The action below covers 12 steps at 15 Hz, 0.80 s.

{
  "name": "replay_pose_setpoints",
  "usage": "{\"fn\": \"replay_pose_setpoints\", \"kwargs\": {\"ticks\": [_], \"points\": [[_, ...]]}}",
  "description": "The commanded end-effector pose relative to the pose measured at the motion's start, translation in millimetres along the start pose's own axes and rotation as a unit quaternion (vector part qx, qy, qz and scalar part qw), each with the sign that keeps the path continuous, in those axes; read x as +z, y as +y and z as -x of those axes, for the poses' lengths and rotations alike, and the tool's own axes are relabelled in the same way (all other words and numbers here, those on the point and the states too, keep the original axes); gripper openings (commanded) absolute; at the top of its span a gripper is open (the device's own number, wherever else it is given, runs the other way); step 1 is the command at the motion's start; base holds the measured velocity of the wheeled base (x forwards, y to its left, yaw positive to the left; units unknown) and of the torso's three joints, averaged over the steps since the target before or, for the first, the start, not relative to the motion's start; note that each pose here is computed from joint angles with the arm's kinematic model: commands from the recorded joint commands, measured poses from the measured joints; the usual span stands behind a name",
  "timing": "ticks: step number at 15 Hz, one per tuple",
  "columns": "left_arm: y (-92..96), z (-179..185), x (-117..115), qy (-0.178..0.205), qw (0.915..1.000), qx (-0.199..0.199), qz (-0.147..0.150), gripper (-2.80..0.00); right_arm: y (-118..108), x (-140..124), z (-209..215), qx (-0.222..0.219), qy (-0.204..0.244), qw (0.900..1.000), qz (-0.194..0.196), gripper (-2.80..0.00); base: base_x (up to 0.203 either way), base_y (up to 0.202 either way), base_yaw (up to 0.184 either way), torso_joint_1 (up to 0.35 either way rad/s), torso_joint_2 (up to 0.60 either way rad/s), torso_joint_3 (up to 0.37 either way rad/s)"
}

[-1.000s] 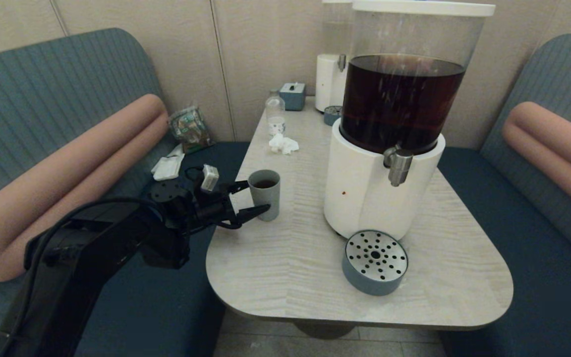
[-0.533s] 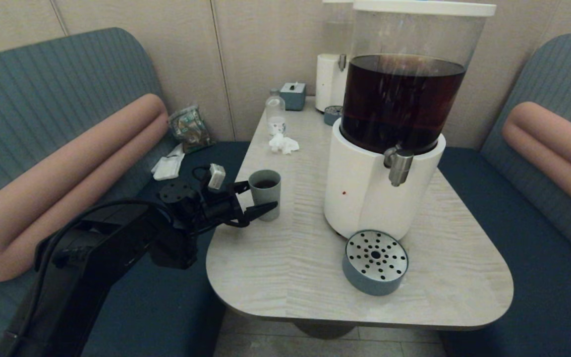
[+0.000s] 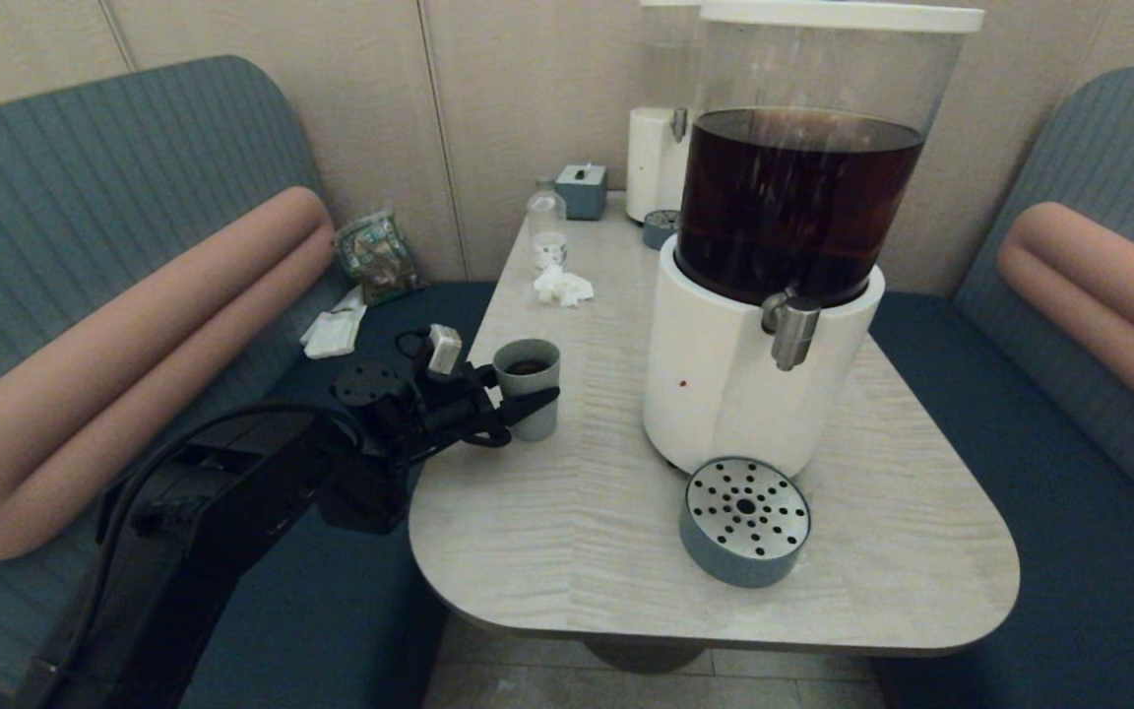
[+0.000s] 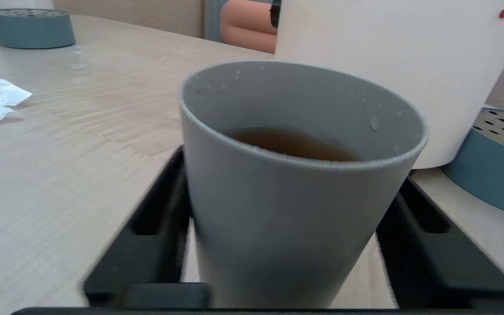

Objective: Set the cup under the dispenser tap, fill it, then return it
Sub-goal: Pick up the cup

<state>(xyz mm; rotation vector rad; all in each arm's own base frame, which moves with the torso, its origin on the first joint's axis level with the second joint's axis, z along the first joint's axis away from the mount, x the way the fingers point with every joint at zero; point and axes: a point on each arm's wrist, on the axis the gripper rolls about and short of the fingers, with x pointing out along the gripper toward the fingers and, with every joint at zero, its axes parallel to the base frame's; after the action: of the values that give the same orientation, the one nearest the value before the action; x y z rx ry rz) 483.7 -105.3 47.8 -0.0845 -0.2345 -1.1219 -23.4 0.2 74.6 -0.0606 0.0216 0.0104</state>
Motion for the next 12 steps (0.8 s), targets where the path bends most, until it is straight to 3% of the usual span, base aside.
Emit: {"fn": "replay_pose_setpoints", "kwargs": {"ticks": [1, 5, 12], "points": [[-2.0, -1.0, -0.8, -0.001, 1.0000, -0.002, 0.000, -2.80, 0.0, 0.0, 0.1, 0.000, -0.001, 1.000, 0.000, -2.80, 0.000, 0.000, 0.000, 0.000, 0.00, 0.000], [-4.1, -2.1, -1.2, 0.000, 1.0000, 0.000, 0.002, -2.80, 0.0, -0.1, 0.2, 0.000, -0.002, 1.000, 0.000, -2.80, 0.000, 0.000, 0.000, 0.000, 0.00, 0.000], [-21.6, 4.8, 31.3, 0.006, 0.9999, 0.006, 0.009, -2.80, 0.0, -0.1, 0.2, 0.000, -0.002, 1.000, 0.000, -2.80, 0.000, 0.000, 0.000, 0.000, 0.00, 0.000]]}}
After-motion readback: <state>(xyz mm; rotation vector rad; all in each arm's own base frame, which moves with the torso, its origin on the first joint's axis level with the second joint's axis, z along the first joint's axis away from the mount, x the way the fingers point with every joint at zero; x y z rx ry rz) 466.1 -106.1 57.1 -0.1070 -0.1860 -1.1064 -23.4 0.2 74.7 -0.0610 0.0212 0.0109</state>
